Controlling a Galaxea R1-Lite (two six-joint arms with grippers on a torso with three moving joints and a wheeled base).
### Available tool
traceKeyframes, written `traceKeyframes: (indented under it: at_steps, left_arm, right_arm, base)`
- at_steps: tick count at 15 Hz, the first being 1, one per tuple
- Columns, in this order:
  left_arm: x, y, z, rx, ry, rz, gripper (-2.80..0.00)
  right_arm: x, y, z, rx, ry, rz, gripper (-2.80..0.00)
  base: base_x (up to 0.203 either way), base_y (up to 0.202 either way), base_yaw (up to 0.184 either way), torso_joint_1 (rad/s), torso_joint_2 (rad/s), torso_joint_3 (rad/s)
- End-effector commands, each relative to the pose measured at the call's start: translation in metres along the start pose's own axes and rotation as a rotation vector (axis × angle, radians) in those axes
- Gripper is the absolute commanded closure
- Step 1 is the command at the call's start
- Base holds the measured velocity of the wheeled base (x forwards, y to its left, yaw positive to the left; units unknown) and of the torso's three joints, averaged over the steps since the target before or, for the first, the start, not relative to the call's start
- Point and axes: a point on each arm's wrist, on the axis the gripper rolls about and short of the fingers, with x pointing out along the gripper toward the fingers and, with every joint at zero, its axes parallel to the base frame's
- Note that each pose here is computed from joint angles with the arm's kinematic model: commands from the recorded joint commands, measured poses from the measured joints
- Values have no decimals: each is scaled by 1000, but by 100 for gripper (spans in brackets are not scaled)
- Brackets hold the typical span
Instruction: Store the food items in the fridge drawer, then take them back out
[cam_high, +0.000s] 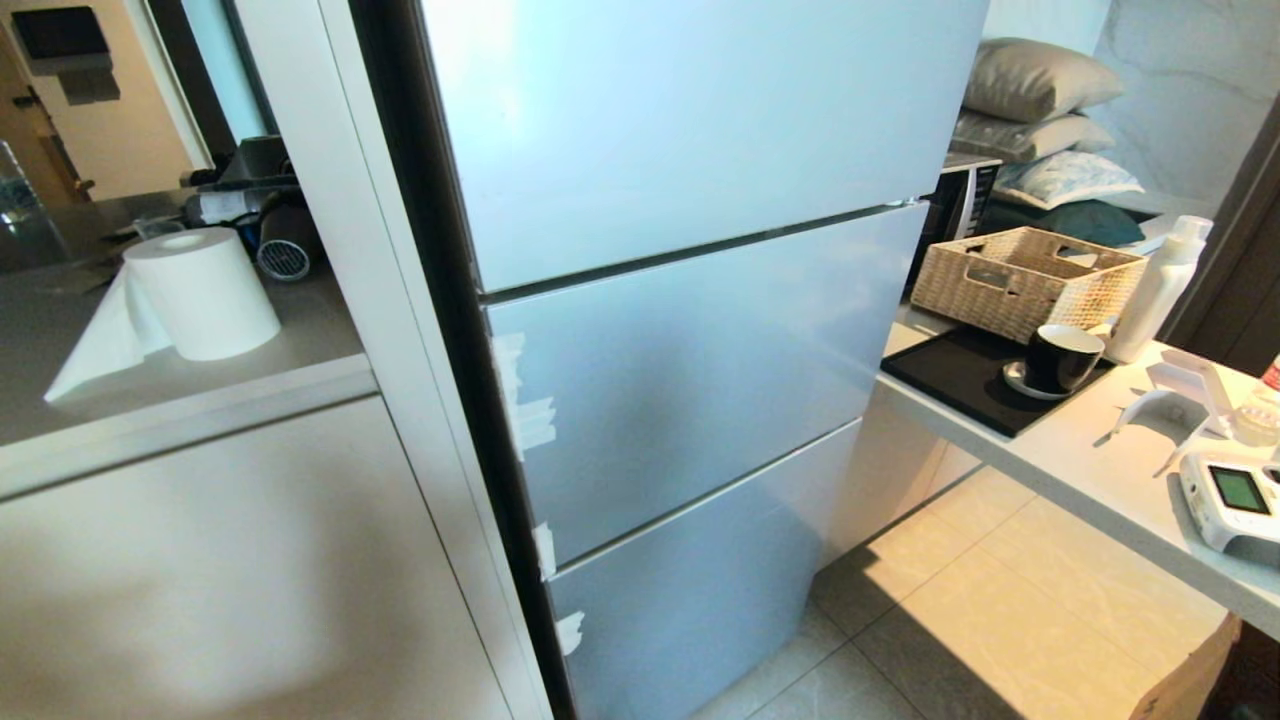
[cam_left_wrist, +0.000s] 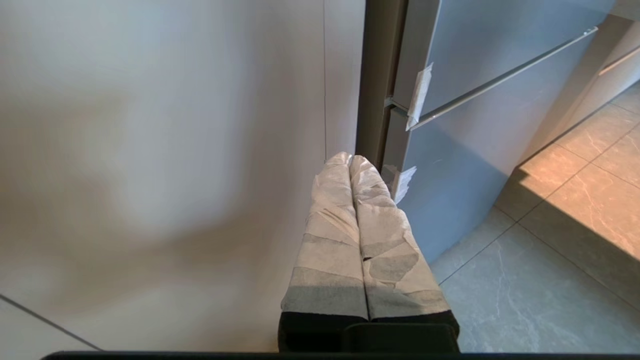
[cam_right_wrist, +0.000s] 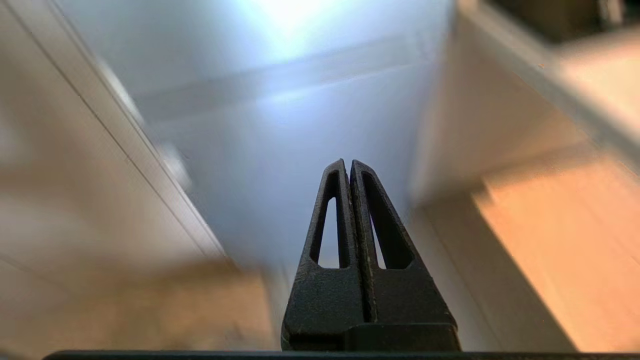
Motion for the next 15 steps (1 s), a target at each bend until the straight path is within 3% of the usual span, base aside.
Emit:
traceKeyframes:
  at_steps: [1,5,9,12,15]
  left_arm:
    - [0,0,0,-2,2,2,0]
    - [0,0,0,-3,2,1,0]
    - [0,0,0,-5,2,1,0]
    - [0,0,0,-5,2,1,0]
    - [0,0,0,-5,2,3,0]
  right_arm:
    - [-12,-1,-32,-2,48,-114,0]
    - [-21,0,-38,-75,-38,-231,0]
    - [-32,3,-46,-210,-136,-219,0]
    - [-32,3,-47,-92,-147,-215,0]
    - [-32,2,-47,-56,-151,-243,0]
  base:
    - [0,0,0,0,0,0]
    - [0,0,0,0,0,0]
    - [0,0,0,0,0,0]
    - [0,0,0,0,0,0]
    - [0,0,0,0,0,0]
